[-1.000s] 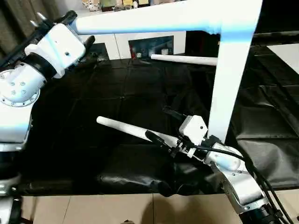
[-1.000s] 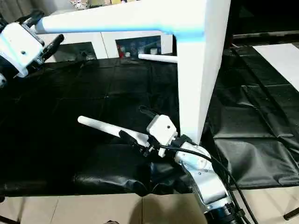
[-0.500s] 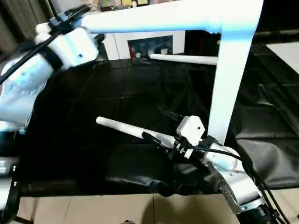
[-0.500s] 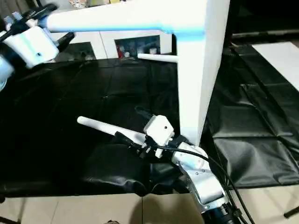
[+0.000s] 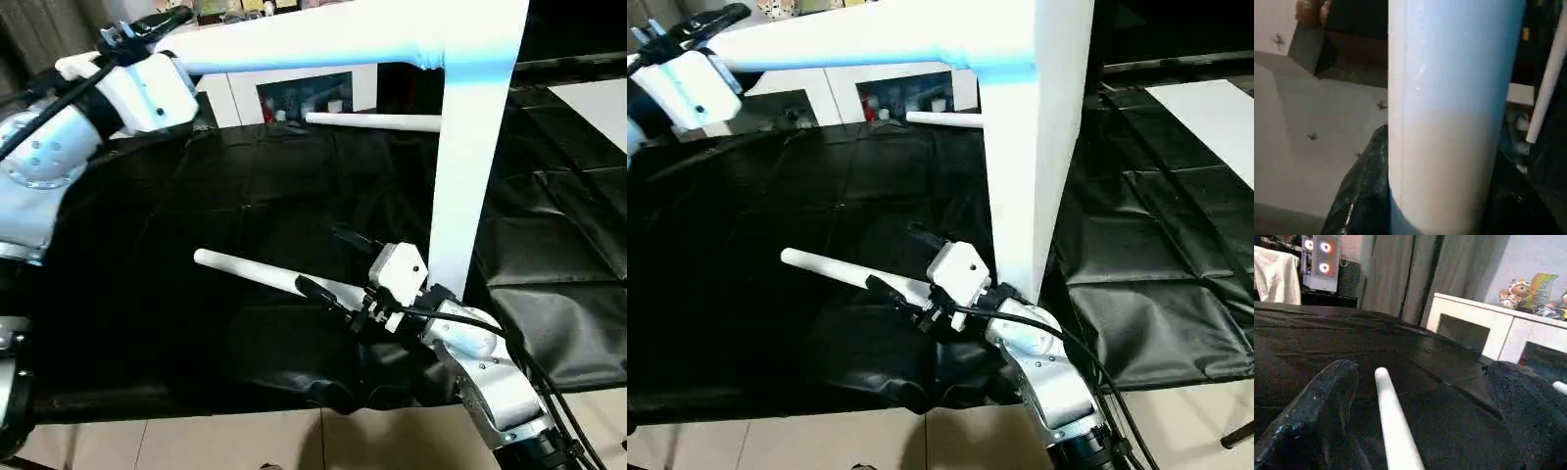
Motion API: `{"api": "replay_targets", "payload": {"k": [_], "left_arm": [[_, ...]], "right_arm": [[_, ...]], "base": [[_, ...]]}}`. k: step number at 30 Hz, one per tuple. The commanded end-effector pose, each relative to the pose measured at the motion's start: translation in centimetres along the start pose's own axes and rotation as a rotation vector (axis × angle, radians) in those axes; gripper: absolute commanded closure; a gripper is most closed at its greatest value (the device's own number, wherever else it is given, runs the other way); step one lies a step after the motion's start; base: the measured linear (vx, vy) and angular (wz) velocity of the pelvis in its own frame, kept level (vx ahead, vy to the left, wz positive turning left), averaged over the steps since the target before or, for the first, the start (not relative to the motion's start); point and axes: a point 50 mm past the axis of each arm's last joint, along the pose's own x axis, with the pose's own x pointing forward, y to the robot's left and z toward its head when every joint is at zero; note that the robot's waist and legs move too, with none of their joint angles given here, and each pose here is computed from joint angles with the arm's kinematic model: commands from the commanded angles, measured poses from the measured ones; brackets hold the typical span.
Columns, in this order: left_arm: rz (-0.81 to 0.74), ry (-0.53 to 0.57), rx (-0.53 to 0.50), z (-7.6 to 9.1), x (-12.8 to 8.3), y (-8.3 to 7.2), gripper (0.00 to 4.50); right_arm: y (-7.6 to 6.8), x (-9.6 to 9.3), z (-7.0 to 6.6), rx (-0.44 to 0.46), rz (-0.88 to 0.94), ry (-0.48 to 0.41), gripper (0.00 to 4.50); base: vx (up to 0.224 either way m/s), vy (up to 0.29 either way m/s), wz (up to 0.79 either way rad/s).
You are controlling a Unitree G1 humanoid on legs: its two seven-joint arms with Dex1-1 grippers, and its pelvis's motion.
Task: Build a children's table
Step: Flip table
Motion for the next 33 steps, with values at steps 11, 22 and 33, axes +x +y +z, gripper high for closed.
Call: {"api": "replay_targets", "payload": {"k": [11,22,33], "left_arm": [[-0.064,-0.002,-0.065,0.1,-0.5,0.2,2.85],[-0.023,0.135,-0.496,-1.1,-0.3,-0.1,2.84],[0.066,0.273,-0.723,-2.3,-0.8,-0.3,2.81]], "right_arm": [[0.0,0.6,0.5,-0.033,0.014,-0.027,0.00],[0.1,0.2,0.7,-0.039,0.028,-0.031,0.00],[-0.3,0.0,2.4,-0.026,0.078,-0.069,0.00]], "base": [[0.000,0.000,0.00],[0.000,0.000,0.00],[0.000,0.000,0.00]]}}
